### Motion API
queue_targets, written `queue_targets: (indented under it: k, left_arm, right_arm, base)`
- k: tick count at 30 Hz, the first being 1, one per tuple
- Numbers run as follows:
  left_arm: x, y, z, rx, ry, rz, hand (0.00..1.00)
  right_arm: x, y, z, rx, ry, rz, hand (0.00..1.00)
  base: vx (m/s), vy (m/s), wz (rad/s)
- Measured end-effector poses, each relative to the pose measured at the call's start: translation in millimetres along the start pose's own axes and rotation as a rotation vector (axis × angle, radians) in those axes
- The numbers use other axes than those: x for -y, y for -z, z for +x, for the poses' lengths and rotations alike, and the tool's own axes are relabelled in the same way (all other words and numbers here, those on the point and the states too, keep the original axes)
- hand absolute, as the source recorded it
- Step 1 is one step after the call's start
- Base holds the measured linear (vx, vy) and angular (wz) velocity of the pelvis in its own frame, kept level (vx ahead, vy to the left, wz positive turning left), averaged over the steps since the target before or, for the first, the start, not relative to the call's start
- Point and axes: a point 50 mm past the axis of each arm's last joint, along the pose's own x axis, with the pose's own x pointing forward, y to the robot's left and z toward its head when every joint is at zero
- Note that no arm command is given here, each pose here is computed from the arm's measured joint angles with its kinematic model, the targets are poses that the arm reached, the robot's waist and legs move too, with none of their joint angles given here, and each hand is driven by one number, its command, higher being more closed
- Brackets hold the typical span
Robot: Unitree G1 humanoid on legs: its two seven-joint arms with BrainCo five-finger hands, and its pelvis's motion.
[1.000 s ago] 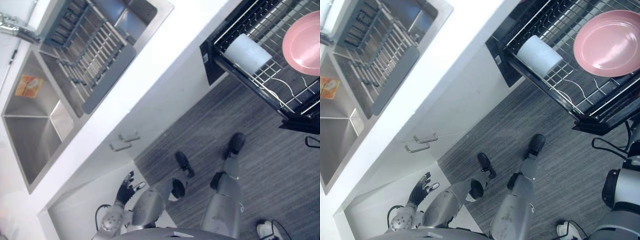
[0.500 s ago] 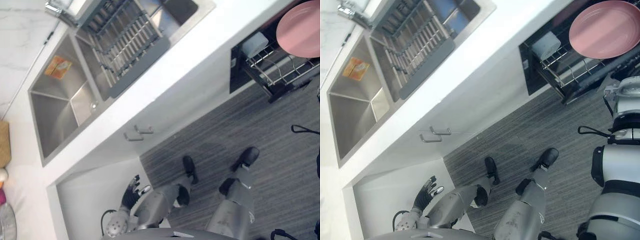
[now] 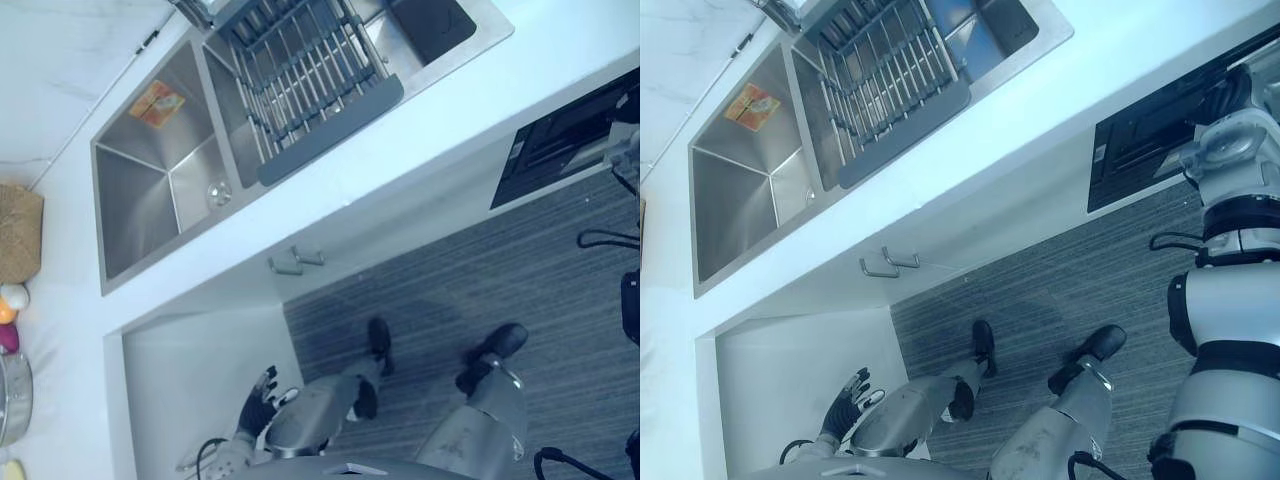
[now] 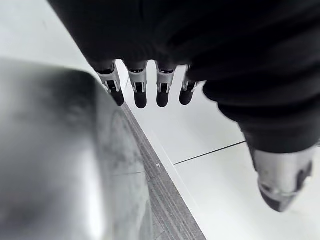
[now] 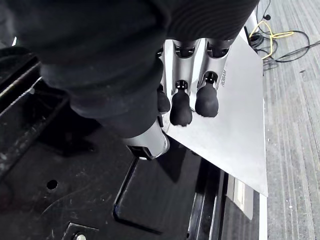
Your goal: Walk over to the sink, pick up the cup, carry it to the dishwasher, place the cup inside the dishwasher, then close the dishwasher door
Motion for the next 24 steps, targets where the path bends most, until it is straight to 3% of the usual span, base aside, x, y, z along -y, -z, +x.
queue_targets:
  k: [4, 9, 13, 14, 16, 20, 24]
  left_arm:
    - [-18.9, -3.9, 1.3, 0.017, -0.085, -0.079, 0.0]
    - [-50.3, -7.7, -0.5, 0.044, -0.243, -0.203, 0.0]
    - [-86.9, -13.2, -6.4, 0.091, -0.431, -0.291, 0.0]
    - [-95.6, -16.6, -5.6, 0.103, -0.489, -0.316, 0.0]
    - [-103.0, -18.0, -5.3, 0.107, -0.549, -0.35, 0.0]
    - [-105.2, 1.1, -11.2, -0.003, -0.604, -0.342, 0.0]
    - [-100.7, 24.6, -19.8, -0.144, -0.605, -0.28, 0.0]
  right_arm:
    - [-24.4, 28.4, -11.5, 0.011, -0.033, 0.046, 0.0]
    - [-74.2, 86.8, -45.2, -0.115, -0.126, 0.44, 0.0]
    - [-164.9, 145.0, -128.6, -0.333, -0.244, 0.793, 0.0]
    - [-194.7, 167.1, -172.9, -0.47, -0.252, 0.902, 0.0]
    - [-221.8, 192.2, -233.7, -0.659, -0.235, 1.028, 0.0]
    - [-251.7, 210.5, -342.8, -0.92, -0.262, 1.078, 0.0]
    - [-274.1, 192.4, -395.1, -1.028, -0.363, 1.08, 0.0]
  base:
    - [0.03, -0.076, 0.08]
    - [0.05, -0.089, 0.05]
    - [0.11, -0.107, 0.06]
    - [0.15, -0.063, 0.12]
    - [0.15, -0.027, 0.14]
    - [0.11, 0.076, 0.22]
    - [0.11, 0.077, 0.02]
